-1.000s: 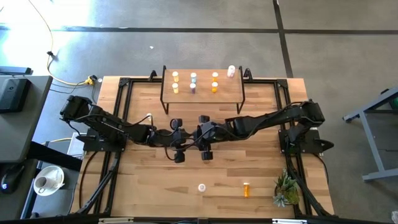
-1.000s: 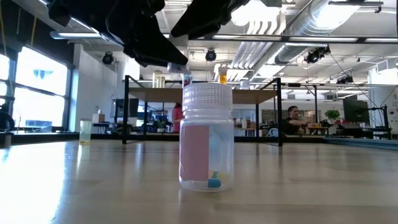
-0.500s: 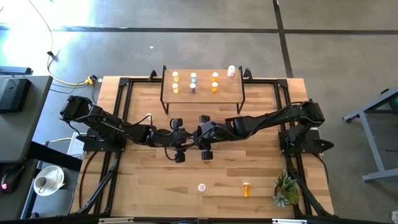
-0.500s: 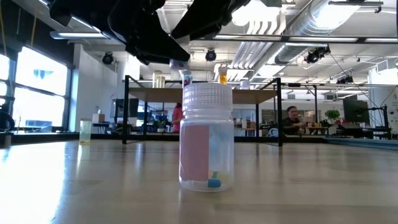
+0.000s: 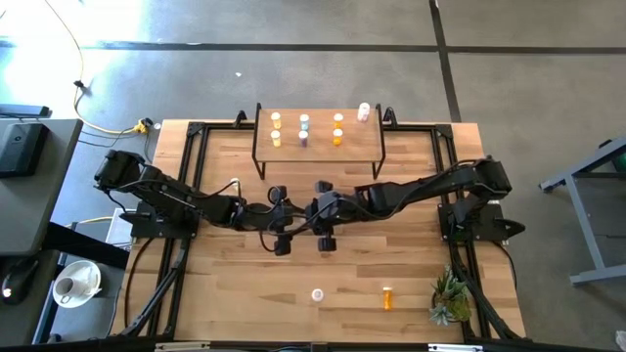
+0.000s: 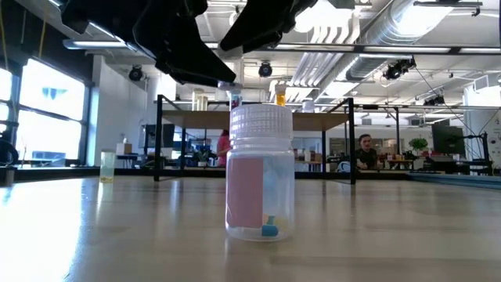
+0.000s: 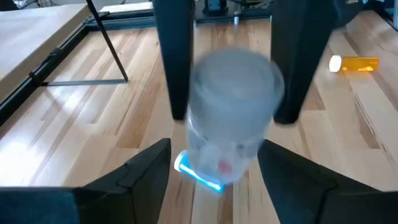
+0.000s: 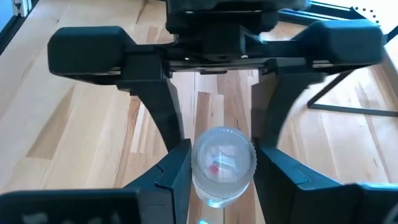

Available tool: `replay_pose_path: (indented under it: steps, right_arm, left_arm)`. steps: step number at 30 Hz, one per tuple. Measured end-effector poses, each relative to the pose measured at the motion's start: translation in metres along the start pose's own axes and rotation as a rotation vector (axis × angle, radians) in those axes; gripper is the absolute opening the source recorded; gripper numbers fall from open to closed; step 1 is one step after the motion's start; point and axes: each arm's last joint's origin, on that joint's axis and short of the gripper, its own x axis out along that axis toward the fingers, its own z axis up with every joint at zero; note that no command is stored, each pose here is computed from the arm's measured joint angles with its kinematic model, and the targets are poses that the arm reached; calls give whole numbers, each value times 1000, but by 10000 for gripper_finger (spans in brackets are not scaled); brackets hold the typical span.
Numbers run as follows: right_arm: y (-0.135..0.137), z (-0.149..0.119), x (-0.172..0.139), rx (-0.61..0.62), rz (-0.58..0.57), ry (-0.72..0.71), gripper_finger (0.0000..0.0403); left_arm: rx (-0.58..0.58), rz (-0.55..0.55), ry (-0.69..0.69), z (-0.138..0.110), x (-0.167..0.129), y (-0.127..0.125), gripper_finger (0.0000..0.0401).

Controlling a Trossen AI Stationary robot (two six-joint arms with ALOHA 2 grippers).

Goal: Pick and place medicine bottles onto shelf by color
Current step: Put the bottom transparent pill bottle on the shelf aligned with the other transparent pill bottle

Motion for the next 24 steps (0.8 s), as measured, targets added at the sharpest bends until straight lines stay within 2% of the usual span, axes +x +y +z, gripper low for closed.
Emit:
replay_pose_path:
  steps: [5, 19, 24]
  right_arm:
    - [-8, 6, -19, -7, -46, -19, 124]
    - [-52, 23, -121, -67, -393, -141, 124]
    - [-76, 7, -150, -12, -478, -187, 124]
  left_arm:
    - [-6, -1, -13, 4, -5, 2, 232]
    - [-3, 27, 17, 13, -40, 11, 230]
    - [16, 62, 31, 11, -43, 8, 230]
